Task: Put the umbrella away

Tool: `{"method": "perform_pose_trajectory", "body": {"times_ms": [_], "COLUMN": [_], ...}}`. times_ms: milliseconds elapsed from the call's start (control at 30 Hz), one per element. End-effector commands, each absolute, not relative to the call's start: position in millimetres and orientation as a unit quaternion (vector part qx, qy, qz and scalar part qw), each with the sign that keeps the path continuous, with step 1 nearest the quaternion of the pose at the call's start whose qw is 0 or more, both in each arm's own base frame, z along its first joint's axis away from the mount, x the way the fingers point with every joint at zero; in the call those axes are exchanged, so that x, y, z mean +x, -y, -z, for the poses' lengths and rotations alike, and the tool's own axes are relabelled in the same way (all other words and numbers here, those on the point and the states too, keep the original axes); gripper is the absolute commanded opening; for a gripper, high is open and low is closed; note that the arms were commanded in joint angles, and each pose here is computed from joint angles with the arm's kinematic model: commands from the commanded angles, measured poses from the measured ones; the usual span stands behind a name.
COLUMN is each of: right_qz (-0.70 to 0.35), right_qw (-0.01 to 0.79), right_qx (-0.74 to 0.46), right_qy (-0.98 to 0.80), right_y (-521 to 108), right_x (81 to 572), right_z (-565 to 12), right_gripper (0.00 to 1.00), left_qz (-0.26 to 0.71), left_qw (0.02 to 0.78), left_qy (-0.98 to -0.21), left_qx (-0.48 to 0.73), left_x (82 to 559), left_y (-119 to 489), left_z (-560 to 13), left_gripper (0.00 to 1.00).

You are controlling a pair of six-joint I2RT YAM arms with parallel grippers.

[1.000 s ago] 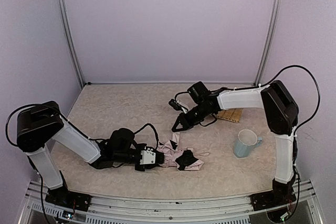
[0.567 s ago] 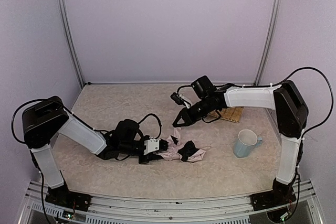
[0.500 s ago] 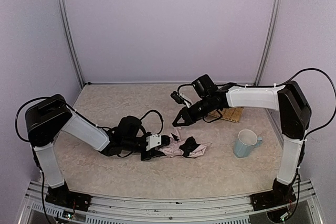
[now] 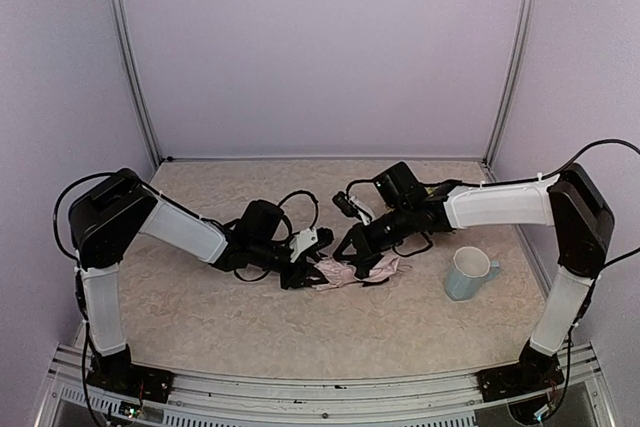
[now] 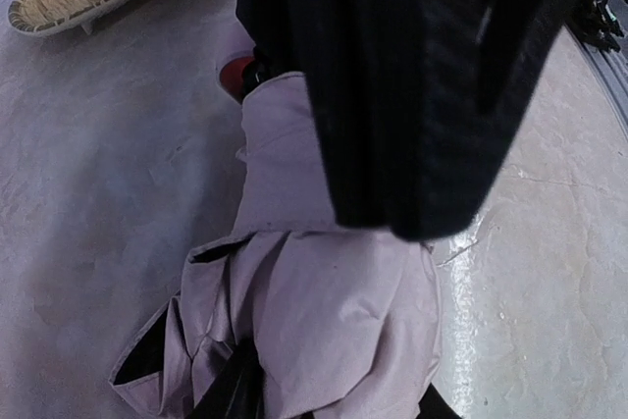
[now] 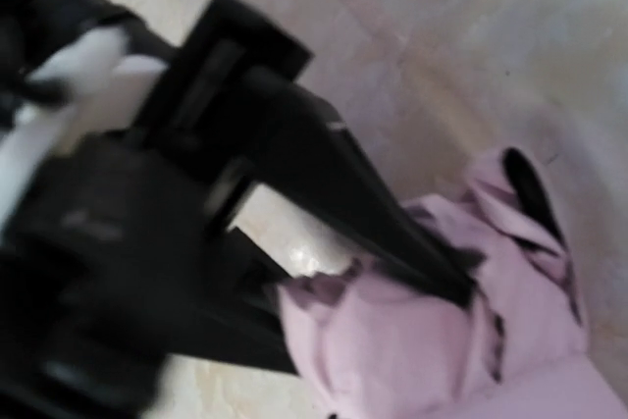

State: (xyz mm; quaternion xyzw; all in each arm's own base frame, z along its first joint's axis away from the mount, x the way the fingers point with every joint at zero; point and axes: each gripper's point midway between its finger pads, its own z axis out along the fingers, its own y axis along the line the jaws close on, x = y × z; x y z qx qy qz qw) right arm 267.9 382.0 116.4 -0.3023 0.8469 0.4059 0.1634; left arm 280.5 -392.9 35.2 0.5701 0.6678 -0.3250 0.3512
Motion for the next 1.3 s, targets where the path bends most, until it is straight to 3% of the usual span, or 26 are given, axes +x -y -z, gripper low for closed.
{"method": "perform_pose_trajectory", "body": {"times_ms": [0,133,367,667,1233,1267], "right_qz": [-0.478,-0.468,-0.392,-0.298,-0.142,-0.136], "right_qw": [0.165,0.148,0.097,0.038,0.046,0.055], "right_qx": [-0.358,-0.357,-0.400,-0.380,-0.292,-0.285], "right_qy": [-0.785,-0.795,-0.822,-0.875,-0.945,-0.947], "right_y": [-416,-409,-394,-345,-272,-271], "right_x": [229,217,176,159,192,195], "right_z": [-172,-165,-108,-32,63,61], "right_gripper": [0.00,0.00,0.00,0.00,0.00,0.04], "left_qz": [0.251,0.249,0.252,0.255,0.276,0.280], "left_qw": [0.184,0.174,0.162,0.140,0.104,0.103], "left_qy": [-0.815,-0.830,-0.859,-0.869,-0.863,-0.861], "left_qx": [0.490,0.467,0.416,0.401,0.410,0.412], "left_x": [273,279,298,306,299,298], "left_y": [333,326,314,309,315,316], "left_z": [61,65,71,86,94,92], "left_gripper": [0.00,0.00,0.00,0.00,0.00,0.00]}}
